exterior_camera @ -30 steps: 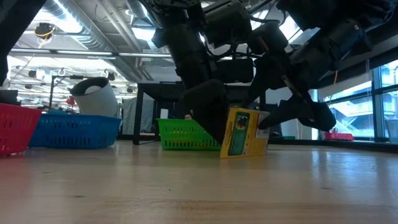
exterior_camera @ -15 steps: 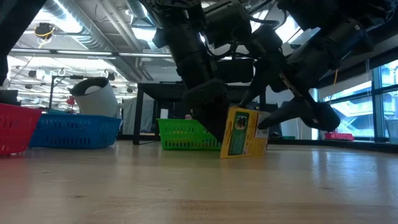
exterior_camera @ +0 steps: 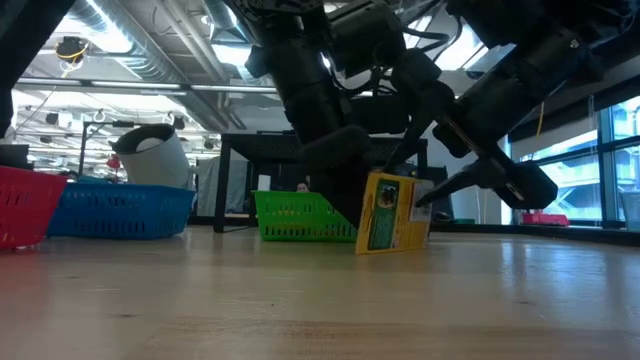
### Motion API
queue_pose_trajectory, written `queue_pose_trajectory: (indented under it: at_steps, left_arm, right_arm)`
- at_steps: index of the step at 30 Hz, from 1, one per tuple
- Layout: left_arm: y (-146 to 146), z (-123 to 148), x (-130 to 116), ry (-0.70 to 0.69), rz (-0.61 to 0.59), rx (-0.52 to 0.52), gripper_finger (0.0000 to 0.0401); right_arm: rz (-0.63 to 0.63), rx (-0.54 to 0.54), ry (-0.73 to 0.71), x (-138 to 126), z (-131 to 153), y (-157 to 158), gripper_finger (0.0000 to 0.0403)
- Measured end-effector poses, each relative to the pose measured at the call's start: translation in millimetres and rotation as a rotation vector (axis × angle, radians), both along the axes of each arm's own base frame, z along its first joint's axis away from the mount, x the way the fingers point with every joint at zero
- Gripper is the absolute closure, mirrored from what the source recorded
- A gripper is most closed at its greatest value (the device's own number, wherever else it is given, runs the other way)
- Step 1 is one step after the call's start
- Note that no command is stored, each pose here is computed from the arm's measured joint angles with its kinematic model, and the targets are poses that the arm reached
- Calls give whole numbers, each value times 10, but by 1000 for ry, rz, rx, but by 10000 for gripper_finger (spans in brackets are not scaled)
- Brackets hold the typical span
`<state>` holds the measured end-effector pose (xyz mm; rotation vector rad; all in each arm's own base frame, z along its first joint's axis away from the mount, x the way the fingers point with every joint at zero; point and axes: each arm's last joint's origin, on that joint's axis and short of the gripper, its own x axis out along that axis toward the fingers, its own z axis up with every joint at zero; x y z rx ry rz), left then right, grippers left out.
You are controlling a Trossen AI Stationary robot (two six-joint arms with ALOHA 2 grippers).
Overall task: Pick & Place Office Desk Supplies
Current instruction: Put the yellow box of crayon into the red bin
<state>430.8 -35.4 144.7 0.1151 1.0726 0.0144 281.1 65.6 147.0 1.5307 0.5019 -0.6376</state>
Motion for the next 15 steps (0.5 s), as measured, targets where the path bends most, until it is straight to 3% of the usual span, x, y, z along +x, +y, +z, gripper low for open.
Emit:
queue_pose_trajectory:
  at_steps: [15]
  left_arm:
    - [-4, 11, 5, -12, 21, -13, 230]
  right_arm:
    - [-8, 15, 86, -57, -54, -10, 186]
